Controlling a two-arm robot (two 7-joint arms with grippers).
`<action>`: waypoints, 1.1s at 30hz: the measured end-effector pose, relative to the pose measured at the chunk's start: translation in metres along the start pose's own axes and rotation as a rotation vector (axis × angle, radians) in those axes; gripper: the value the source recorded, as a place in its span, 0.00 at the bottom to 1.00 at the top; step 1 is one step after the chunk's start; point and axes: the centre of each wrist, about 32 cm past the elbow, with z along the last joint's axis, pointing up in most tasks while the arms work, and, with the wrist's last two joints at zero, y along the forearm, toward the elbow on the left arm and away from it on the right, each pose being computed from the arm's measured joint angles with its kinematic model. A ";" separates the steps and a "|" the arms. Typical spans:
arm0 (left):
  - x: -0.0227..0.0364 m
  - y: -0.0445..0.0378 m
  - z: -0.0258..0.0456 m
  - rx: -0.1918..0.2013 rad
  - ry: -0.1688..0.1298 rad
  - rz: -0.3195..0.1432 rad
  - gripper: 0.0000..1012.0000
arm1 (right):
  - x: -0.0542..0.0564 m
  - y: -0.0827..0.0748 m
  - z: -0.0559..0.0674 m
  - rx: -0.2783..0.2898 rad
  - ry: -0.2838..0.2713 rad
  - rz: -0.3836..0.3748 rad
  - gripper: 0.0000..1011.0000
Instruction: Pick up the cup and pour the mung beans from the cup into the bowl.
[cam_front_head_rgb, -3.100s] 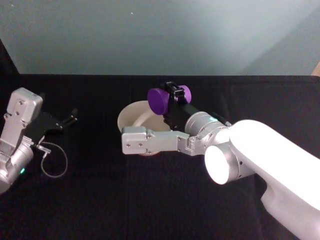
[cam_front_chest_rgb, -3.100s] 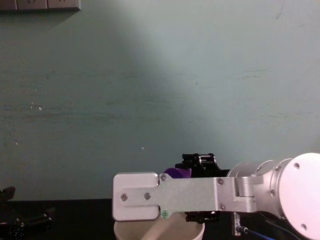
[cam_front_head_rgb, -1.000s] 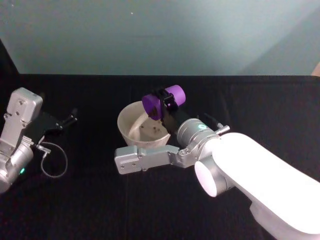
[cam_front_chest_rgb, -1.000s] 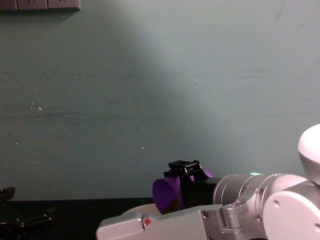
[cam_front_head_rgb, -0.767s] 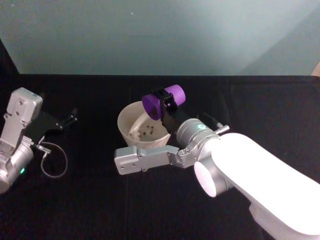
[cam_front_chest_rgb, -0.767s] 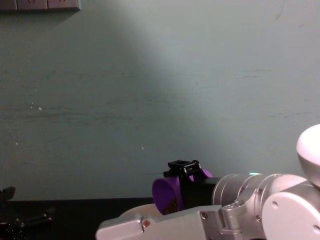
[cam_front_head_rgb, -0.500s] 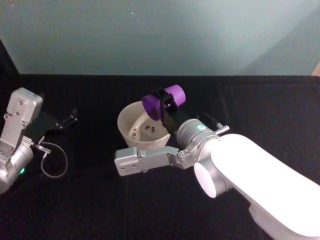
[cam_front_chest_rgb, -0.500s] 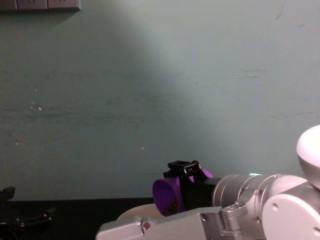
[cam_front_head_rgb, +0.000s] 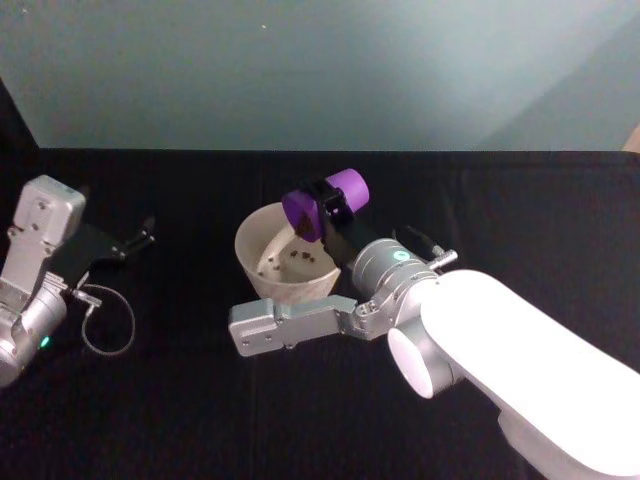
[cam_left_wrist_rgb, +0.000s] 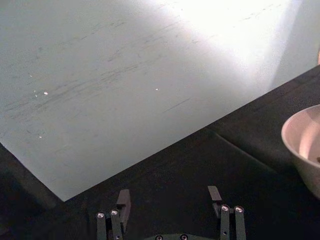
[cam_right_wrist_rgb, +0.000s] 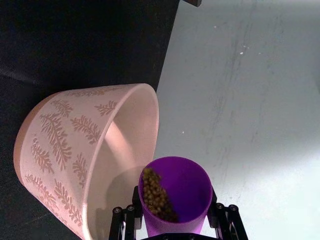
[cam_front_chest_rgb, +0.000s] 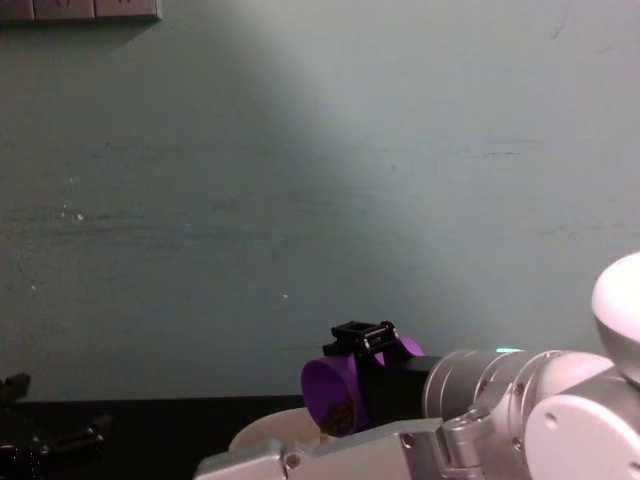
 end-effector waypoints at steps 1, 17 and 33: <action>0.0000 0.0000 0.0000 0.000 0.000 0.000 0.99 | 0.000 0.000 0.000 0.000 -0.001 0.000 0.72; 0.0000 0.0000 0.0000 0.000 0.000 0.000 0.99 | 0.000 -0.001 0.001 -0.001 -0.012 -0.003 0.72; 0.0000 0.0000 0.0000 0.000 0.000 0.000 0.99 | -0.001 -0.001 0.003 -0.005 -0.029 -0.006 0.72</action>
